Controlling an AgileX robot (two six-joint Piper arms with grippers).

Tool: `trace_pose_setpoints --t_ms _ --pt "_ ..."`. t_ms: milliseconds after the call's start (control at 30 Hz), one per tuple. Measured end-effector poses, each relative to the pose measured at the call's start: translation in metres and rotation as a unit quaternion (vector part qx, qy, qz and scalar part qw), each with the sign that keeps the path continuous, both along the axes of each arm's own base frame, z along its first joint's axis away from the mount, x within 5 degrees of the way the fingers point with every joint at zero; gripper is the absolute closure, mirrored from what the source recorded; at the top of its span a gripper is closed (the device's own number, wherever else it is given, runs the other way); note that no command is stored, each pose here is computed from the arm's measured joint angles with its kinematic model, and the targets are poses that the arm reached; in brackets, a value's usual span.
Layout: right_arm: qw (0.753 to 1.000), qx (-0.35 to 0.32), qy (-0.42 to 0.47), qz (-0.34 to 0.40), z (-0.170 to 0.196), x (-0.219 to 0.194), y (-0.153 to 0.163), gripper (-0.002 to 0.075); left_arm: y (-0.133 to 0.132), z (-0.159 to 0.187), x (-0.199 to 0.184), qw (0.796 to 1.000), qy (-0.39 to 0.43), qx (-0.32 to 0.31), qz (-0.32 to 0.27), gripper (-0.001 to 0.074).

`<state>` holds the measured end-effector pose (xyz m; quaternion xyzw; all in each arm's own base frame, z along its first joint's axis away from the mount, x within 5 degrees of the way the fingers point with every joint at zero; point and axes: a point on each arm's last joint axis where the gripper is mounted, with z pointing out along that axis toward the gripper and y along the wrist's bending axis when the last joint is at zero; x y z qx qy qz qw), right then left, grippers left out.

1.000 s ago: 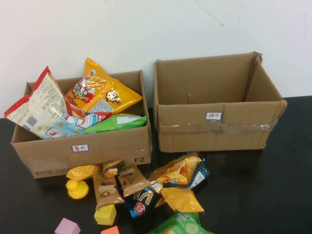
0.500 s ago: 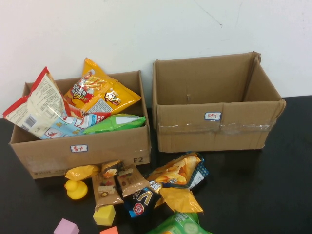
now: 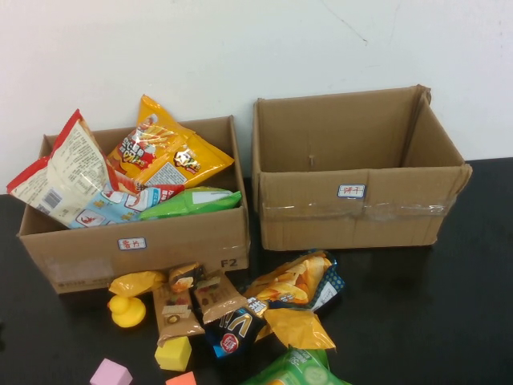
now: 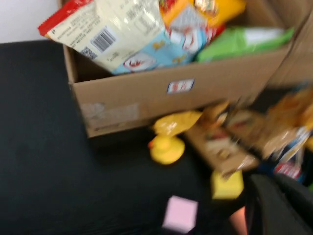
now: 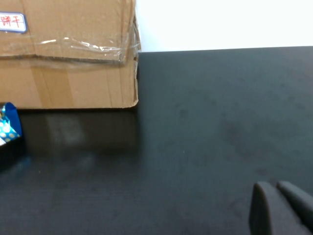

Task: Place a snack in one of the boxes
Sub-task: Pick up the biscuit

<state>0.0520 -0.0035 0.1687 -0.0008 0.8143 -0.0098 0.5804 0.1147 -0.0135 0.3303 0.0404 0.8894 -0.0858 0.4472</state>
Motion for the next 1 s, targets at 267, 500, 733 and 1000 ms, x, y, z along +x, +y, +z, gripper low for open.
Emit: trace_pose_setpoints --t_ms 267,500,733,1000 --pt "1.0 0.0 0.0 0.0 0.0 0.0 0.0 0.0727 -0.024 -0.021 0.064 0.978 0.115 0.134 -0.111 0.0737" --pt "1.0 0.0 0.0 0.0 0.0 0.0 0.0 0.0727 -0.054 -0.06 0.093 0.932 0.177 0.248 -0.196 0.0619" --pt "1.0 0.0 0.0 0.0 0.0 0.0 0.0 0.0727 -0.081 -0.093 0.12 0.873 0.144 0.335 -0.323 0.0212" --pt "1.0 0.0 0.0 0.0 0.0 0.0 0.0 0.0727 -0.08 -0.119 0.135 0.84 0.02 0.401 -0.364 0.0167"
